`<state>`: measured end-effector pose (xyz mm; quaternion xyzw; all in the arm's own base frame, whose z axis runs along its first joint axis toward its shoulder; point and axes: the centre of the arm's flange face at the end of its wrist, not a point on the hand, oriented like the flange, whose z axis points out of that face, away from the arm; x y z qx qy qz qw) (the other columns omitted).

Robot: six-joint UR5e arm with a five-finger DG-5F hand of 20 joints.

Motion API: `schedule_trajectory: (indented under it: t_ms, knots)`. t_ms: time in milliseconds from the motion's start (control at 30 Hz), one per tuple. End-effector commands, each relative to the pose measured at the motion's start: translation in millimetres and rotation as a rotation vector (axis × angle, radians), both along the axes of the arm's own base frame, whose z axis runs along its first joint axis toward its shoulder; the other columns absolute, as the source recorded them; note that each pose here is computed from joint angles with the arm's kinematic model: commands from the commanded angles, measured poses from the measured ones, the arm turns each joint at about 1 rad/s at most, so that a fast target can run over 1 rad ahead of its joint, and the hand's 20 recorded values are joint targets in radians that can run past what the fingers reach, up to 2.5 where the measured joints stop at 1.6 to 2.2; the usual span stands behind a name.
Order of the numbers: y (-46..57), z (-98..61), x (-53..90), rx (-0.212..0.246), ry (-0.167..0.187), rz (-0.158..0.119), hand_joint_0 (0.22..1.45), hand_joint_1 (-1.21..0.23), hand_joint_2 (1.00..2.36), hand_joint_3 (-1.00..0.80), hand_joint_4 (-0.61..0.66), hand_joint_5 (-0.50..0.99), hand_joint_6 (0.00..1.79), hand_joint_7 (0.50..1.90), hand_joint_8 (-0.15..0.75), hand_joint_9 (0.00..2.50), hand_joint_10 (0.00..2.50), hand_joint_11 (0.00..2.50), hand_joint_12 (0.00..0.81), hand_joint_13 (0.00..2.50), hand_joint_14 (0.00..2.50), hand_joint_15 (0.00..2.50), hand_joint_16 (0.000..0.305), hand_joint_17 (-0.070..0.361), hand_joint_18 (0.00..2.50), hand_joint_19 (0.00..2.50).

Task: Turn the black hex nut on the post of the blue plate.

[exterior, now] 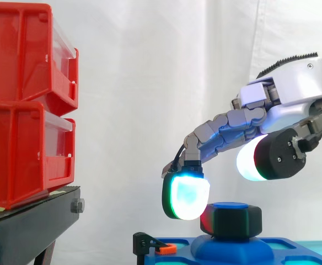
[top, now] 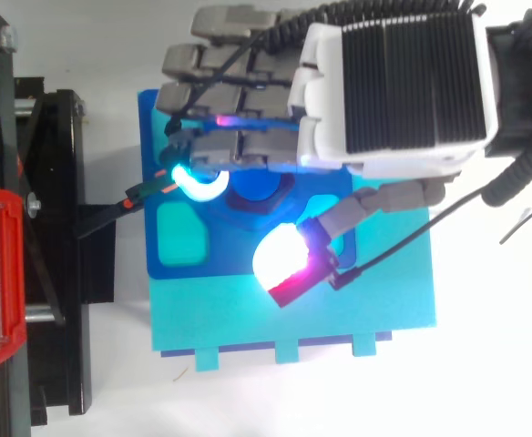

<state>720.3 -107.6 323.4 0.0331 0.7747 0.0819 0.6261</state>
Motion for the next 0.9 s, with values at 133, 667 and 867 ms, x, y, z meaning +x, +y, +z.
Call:
schedule_trajectory:
  t_ms: [133,667,867]
  knots:
    - [-34.1,-1.4,-10.3,-0.072,0.013,0.026,0.48,-0.27,1.0,-0.5,0.17,-0.21,0.5,1.01,0.23,0.22,0.0,0.0,0.369,0.19,0.0,0.01,0.061,0.136,0.03,0.08]
    - [-51.3,2.9,-8.3,-0.071,-0.054,0.063,0.48,-0.27,1.0,-0.5,0.17,-0.21,0.5,0.99,0.231,0.22,0.0,0.0,0.37,0.2,0.0,0.02,0.061,0.137,0.04,0.08]
    - [-38.9,-1.7,0.1,-0.068,-0.075,0.075,0.48,-0.27,1.0,-0.5,0.17,-0.21,0.5,0.97,0.232,0.22,0.0,0.0,0.371,0.2,0.0,0.02,0.061,0.138,0.04,0.08]
